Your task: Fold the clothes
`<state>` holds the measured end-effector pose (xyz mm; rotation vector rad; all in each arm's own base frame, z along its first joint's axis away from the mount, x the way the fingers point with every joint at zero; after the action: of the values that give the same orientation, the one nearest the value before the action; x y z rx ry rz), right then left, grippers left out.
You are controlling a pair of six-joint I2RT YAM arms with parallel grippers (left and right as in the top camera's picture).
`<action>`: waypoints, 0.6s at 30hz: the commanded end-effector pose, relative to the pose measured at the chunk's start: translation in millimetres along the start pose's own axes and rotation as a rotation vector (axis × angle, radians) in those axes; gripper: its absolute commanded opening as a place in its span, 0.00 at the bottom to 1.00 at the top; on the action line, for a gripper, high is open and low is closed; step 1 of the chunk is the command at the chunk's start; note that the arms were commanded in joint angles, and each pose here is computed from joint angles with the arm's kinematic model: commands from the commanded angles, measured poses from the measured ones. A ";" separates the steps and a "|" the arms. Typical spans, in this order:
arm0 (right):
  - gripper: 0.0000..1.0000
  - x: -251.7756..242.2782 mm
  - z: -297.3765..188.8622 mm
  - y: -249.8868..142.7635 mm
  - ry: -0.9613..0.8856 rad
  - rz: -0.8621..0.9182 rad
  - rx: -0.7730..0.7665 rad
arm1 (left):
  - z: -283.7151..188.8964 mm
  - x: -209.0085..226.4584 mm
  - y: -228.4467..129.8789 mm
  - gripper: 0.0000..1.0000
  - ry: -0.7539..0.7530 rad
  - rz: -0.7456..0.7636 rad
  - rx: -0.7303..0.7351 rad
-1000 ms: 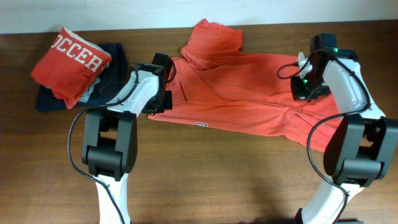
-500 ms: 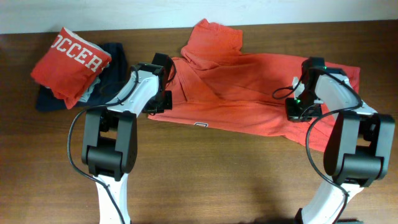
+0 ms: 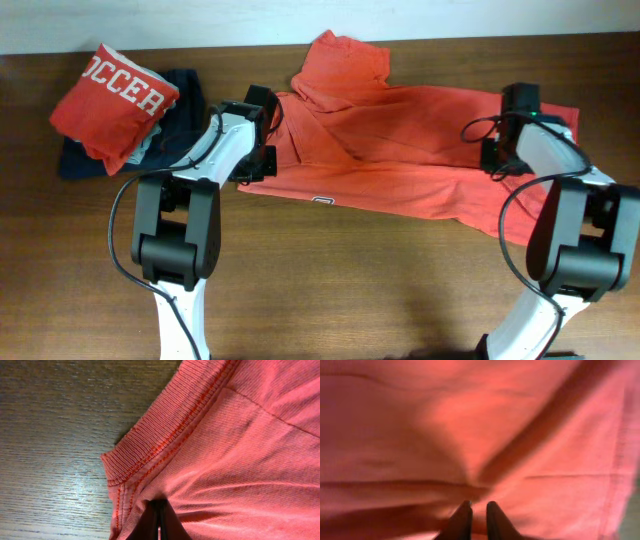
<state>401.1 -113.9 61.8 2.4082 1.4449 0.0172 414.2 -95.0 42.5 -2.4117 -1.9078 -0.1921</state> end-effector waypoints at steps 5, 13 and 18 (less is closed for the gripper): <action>0.04 -14.5 -60.3 11.1 0.068 0.045 0.134 | 13.0 4.9 -3.4 0.05 0.023 -0.007 0.030; 0.04 -53.2 -61.0 -36.2 -0.094 0.324 0.367 | 13.0 4.9 -4.0 0.04 0.023 -0.006 0.033; 0.04 -74.4 -41.4 -56.1 -0.129 0.406 0.432 | 13.0 4.9 -3.5 0.05 0.023 -0.007 0.030</action>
<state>326.8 -131.1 108.0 2.8785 1.1199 -0.3319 415.0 -94.8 42.6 -2.4120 -1.9087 -0.1994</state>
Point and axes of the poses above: each gripper's point midway between its finger pads, its own z axis out along the fingers, its own x axis along the line the jaws close on, y = z × x, the point moved 4 cm from there along -z, back along the fingers, and after that the axes turned 15 degrees about z, right-handed, at the moved point
